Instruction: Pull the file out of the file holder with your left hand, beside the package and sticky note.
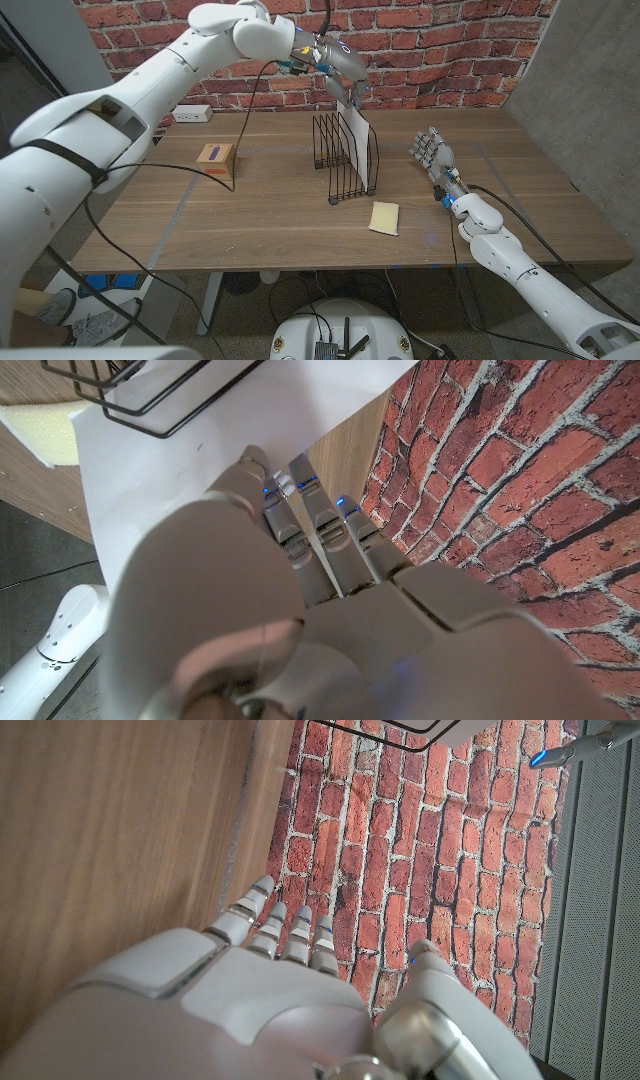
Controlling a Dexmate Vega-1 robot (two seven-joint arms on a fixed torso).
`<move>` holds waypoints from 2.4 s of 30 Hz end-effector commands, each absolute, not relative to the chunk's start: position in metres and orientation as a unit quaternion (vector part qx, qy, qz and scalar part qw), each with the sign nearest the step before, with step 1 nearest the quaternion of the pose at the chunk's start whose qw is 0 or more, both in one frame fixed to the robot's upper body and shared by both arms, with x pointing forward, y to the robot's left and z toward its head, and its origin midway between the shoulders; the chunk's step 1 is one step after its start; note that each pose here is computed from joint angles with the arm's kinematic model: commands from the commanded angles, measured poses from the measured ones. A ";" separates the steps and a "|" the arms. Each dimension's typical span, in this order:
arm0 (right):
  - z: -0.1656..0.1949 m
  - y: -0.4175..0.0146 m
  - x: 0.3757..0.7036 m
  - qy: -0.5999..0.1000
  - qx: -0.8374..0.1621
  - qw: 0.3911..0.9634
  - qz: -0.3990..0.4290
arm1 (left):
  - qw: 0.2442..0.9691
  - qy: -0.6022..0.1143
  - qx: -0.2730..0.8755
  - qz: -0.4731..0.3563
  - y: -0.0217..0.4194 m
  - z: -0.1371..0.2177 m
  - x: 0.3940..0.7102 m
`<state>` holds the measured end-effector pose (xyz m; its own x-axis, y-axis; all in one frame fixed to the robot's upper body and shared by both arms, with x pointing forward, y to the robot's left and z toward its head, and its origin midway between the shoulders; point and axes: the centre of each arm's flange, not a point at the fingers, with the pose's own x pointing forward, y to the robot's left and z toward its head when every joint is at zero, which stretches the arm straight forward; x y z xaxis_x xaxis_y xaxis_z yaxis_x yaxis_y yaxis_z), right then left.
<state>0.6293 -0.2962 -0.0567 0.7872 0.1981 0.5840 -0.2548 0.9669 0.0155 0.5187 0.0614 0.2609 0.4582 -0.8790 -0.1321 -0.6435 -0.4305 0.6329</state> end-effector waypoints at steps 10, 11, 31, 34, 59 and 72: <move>-0.054 -0.296 0.630 -0.306 0.047 0.943 0.122 | 0.284 -0.482 0.806 -0.191 0.072 0.269 0.501; -0.054 -0.297 0.630 -0.306 0.047 0.943 0.122 | 0.286 -0.484 0.805 -0.189 0.073 0.269 0.500; -0.050 -0.297 0.632 -0.310 0.045 0.942 0.123 | 0.337 -0.497 0.786 -0.147 0.093 0.274 0.484; -0.049 -0.297 0.632 -0.313 0.045 0.941 0.122 | 0.348 -0.500 0.781 -0.138 0.097 0.276 0.480; -0.040 -0.296 0.623 -0.336 0.040 0.934 0.117 | 0.417 -0.519 0.745 -0.039 0.140 0.282 0.438; -0.038 -0.292 0.621 -0.340 0.035 0.932 0.119 | 0.443 -0.530 0.723 0.008 0.162 0.288 0.421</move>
